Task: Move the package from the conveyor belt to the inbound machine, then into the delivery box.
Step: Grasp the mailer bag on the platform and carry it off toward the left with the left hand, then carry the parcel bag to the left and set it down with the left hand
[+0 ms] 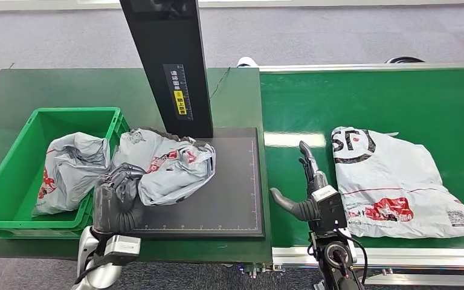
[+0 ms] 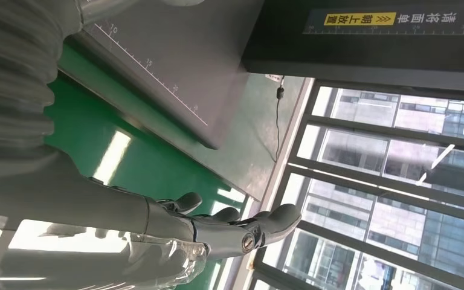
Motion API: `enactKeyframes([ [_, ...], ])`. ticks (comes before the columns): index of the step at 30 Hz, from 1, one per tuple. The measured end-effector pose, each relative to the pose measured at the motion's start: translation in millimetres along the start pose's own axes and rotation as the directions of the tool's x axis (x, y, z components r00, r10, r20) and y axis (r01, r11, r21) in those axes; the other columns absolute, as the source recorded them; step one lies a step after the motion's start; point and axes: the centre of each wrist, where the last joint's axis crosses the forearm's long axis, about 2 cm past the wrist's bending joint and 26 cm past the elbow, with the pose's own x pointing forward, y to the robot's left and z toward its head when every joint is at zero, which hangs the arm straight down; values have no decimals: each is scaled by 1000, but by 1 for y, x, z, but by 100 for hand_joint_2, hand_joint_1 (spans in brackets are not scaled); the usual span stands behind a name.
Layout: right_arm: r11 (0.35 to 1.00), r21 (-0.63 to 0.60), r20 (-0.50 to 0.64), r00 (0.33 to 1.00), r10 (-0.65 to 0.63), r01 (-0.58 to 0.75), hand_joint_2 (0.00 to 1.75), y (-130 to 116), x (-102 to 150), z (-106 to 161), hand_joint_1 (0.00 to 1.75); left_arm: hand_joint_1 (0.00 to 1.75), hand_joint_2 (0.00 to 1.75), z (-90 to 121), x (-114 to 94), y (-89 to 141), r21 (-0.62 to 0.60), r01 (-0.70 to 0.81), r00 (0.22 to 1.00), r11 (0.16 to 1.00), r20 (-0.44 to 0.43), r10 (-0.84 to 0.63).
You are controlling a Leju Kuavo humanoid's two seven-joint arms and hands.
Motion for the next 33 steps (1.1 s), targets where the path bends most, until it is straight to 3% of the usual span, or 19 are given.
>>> enactKeyframes([
  [4,1000,-3,5,1000,-2,2,175,-1,1,-2,0,175,175,-14,16,12,121,-22,993,992,114,8],
  [9,1000,-5,11,1000,-2,2,175,-2,2,-5,0,175,175,-28,37,39,296,66,956,953,254,-145],
  [14,1000,-5,10,1000,-1,1,175,-3,2,-4,0,175,175,-35,52,67,368,123,904,922,342,-257],
  [28,1000,-6,9,1000,-2,2,175,-3,1,-3,0,175,175,-37,60,88,411,159,868,898,376,-326],
  [33,1000,-17,-9,1000,-10,10,175,0,-2,13,0,175,175,-36,37,114,491,218,889,844,256,-379],
])
